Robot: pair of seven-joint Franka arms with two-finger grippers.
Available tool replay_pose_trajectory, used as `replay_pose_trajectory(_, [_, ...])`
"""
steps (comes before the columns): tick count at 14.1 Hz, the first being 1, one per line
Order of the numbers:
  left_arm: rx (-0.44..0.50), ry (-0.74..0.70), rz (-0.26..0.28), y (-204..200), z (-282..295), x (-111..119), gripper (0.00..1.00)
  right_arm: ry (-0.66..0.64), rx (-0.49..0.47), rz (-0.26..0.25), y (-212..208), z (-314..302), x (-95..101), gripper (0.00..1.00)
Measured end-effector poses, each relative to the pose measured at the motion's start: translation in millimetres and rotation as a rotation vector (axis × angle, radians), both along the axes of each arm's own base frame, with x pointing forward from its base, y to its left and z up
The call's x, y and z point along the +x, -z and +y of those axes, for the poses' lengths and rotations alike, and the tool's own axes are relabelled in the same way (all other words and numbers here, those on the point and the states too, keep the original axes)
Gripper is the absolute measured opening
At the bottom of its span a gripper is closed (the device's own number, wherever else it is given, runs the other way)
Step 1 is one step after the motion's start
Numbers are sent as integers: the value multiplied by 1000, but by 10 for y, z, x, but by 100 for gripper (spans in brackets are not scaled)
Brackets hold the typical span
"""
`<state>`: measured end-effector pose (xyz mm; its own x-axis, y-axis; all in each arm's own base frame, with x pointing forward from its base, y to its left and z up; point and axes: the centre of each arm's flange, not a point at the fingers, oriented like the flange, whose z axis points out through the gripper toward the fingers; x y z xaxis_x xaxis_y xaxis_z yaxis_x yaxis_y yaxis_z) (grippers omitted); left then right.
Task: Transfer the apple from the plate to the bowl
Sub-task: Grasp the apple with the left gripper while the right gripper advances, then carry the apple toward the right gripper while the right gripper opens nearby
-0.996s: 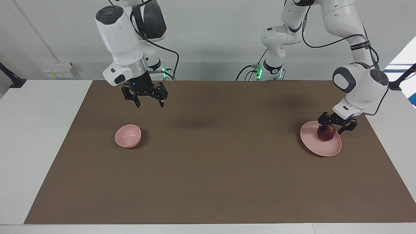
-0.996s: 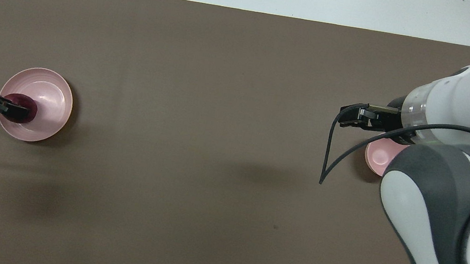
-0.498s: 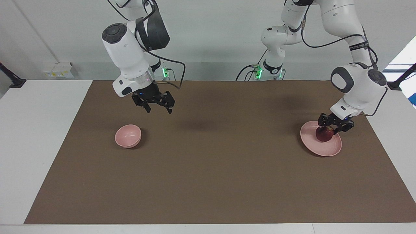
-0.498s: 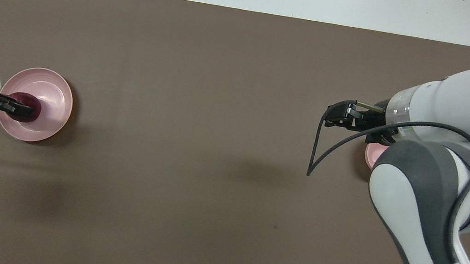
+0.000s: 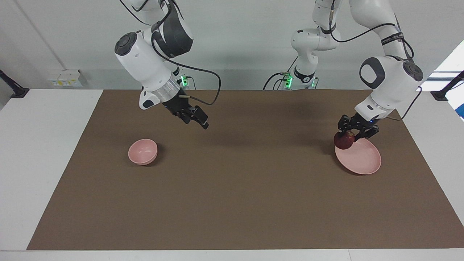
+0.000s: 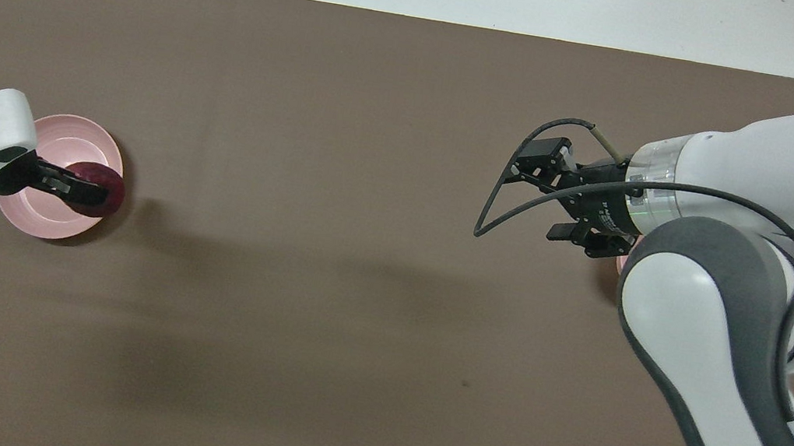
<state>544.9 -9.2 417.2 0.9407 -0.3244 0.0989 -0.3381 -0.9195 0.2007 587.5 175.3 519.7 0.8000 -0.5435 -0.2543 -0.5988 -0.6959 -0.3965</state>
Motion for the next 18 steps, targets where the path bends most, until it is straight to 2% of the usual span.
replay_pose_trajectory(5, [-159,-129,76,-19,-976,-95,67,275,189,167,90,236,59,100])
replay_pose_trajectory(9, [-308,-229,128,-75,-1521,-182,67,422,268,274,158,469,66,100])
replay_pose_trajectory(15, [-519,-321,133,-192,-2005,-241,67,498,342,418,449,723,75,100])
replay_pose_trajectory(18, [-545,-343,144,-258,-2184,-304,67,521,362,453,536,855,63,100])
